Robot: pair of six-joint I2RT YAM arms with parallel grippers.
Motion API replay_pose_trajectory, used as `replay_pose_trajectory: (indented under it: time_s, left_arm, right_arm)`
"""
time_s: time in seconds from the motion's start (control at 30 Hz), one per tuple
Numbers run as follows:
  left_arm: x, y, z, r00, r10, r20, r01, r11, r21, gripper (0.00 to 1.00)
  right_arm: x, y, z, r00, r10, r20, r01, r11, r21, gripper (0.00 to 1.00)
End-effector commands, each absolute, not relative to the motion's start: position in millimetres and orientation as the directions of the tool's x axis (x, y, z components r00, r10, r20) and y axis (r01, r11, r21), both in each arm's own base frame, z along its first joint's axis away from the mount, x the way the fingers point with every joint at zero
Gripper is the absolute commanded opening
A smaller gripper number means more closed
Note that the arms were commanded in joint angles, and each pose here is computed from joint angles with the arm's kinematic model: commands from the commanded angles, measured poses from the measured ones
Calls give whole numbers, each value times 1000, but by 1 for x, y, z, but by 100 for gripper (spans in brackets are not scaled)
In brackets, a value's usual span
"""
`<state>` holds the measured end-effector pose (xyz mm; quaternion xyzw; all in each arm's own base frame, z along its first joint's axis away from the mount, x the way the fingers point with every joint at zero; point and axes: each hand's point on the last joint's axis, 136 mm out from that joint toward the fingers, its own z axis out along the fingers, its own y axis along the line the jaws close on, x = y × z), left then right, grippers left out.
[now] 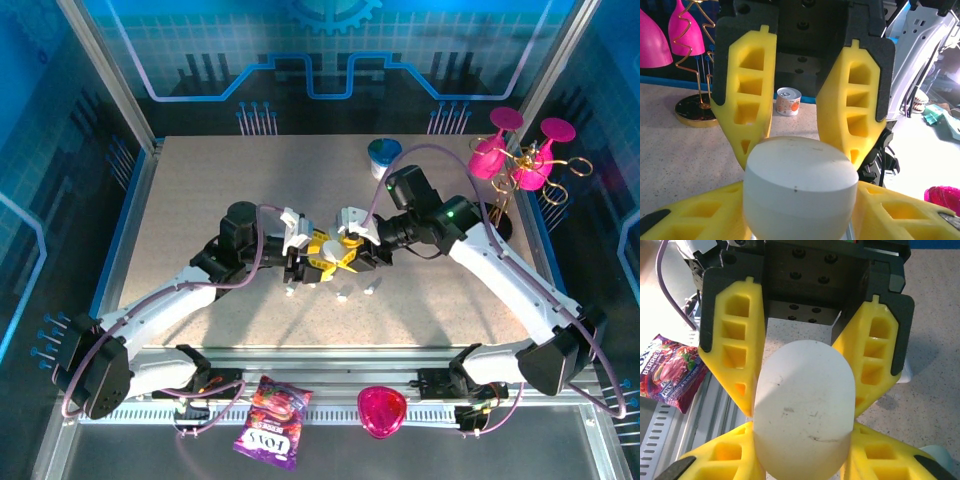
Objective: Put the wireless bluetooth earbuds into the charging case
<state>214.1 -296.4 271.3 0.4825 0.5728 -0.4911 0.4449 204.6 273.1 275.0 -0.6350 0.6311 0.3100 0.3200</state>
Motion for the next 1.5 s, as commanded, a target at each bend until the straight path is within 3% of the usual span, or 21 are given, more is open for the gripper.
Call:
replay_pose_trajectory:
  time_s: [0.0,0.47,0.63,0.8,1.47]
  left_arm:
    - [206,-300,281,-105,112,-988,994,-1,-106,48]
    - [205,-301,279,-106,123,-987,994,-5,-108,42]
    - [206,-301,279,-108,123,-987,994,-2,-109,46]
    - [206,-301,278,-110,124,-986,994,-1,-111,34]
    - [198,-297,265,-52,142,-989,998,-23,-55,31]
  right_arm:
    - [200,276,279,12,-611,-792,-1000,-17,-2,31]
    - [200,277,276,12,-636,-772,-1000,-19,0,31]
    - [199,277,277,16,-641,-768,-1000,-18,-6,32]
    - [199,276,278,19,-646,-764,-1000,-16,-12,33]
    - [215,262,293,40,-607,-794,-990,83,-113,72]
